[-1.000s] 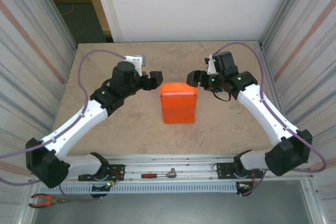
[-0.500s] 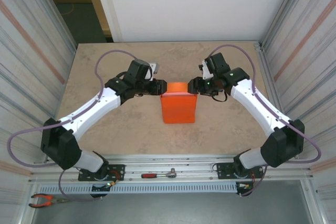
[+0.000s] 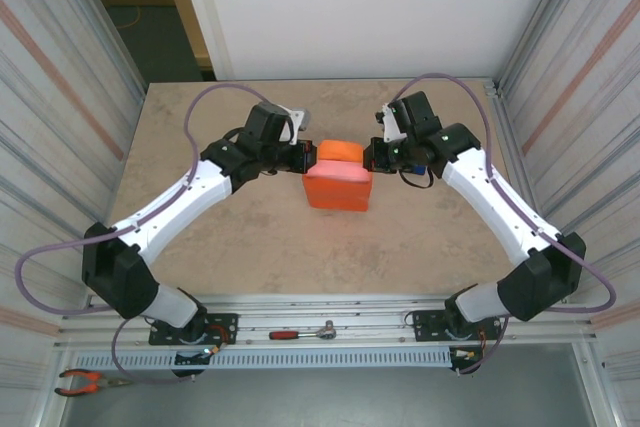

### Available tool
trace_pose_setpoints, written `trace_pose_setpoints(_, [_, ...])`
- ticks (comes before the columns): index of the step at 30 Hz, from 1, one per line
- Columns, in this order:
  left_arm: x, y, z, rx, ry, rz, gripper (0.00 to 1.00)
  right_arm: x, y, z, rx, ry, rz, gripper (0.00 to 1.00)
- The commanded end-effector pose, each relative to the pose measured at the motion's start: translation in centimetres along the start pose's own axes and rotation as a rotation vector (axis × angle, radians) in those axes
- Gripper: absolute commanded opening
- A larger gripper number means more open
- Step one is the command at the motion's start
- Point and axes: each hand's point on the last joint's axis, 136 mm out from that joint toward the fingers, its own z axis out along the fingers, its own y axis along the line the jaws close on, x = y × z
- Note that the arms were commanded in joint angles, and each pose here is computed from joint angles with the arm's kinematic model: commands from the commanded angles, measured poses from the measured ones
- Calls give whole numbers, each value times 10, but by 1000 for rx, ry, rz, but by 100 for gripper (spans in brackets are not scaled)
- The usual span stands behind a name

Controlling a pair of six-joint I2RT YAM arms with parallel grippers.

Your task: Wrap the gift box in paper

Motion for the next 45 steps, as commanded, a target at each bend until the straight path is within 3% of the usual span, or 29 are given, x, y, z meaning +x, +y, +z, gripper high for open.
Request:
trace_pose_setpoints(1, [-3, -4, -2, 22, -26, 18, 0, 6, -4, 12, -32, 13, 47, 0])
trace_pose_setpoints(6, [4, 8, 6, -2, -41, -2, 3, 5, -14, 24, -51, 21, 96, 2])
trace_pose_setpoints(12, [-11, 28, -24, -77, -183, 30, 61, 1, -17, 24, -56, 12, 105, 15])
trace_pose_setpoints(15, [-14, 36, -45, -88, -291, 64, 79, 0, -15, 25, -66, 11, 107, 26])
trace_pose_setpoints(18, [-10, 33, -65, -58, -397, 127, 91, -1, -14, 26, -77, 12, 112, 35])
trace_pose_setpoints(22, [12, 35, -72, -29, -454, 162, 97, -2, -11, 27, -87, 9, 116, 39])
trace_pose_setpoints(29, [53, 19, -41, -39, -443, 282, 99, -2, -13, 30, -84, 12, 124, 41])
trace_pose_setpoints(45, [32, 15, 0, -91, -445, 357, 99, -2, -15, 34, -88, 23, 133, 42])
